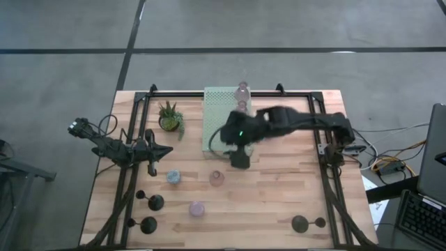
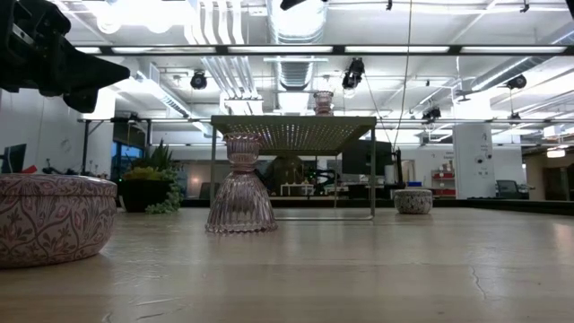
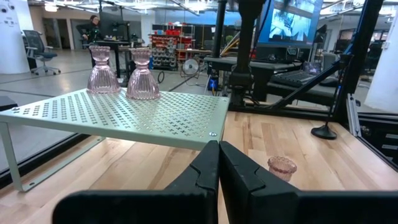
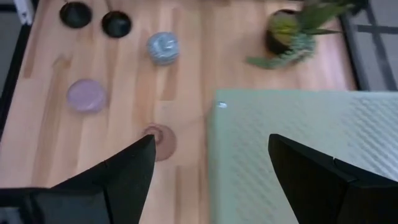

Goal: Pick & Place candle stick holders
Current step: Put the pink glass candle holder on the shelf aligned with the other pink glass candle holder

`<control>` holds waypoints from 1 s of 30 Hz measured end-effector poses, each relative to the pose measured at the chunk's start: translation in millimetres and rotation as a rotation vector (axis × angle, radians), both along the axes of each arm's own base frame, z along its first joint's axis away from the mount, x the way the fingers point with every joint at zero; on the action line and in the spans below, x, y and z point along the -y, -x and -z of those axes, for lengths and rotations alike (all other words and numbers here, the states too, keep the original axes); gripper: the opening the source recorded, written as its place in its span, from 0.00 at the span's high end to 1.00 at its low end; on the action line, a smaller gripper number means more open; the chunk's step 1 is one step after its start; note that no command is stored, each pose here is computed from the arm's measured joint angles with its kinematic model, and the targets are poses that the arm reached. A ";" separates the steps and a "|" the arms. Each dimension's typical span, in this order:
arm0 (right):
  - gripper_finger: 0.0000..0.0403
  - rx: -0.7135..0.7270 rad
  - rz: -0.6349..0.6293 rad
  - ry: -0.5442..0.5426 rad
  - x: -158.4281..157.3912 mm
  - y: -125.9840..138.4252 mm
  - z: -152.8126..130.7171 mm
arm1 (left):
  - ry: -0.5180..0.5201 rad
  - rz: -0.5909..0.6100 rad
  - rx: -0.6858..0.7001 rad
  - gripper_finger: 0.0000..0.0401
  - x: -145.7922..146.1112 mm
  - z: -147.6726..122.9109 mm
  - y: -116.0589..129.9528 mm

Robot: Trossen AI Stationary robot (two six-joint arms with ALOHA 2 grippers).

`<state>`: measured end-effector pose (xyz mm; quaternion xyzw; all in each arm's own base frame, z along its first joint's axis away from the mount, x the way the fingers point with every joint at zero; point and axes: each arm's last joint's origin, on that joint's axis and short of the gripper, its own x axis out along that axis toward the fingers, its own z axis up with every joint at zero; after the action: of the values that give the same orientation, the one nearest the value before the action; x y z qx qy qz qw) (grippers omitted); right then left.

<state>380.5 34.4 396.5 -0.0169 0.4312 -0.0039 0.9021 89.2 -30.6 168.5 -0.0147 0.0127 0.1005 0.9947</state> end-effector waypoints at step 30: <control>0.24 -0.309 -0.221 0.109 -57.0 -75.0 144.0 | 0.008 0.001 0.014 0.97 0.2 -1.1 -0.2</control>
<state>455.5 91.4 252.5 -0.1132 0.5591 0.0747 0.8179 89.5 -30.8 169.7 -0.0196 0.0062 0.1000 0.9948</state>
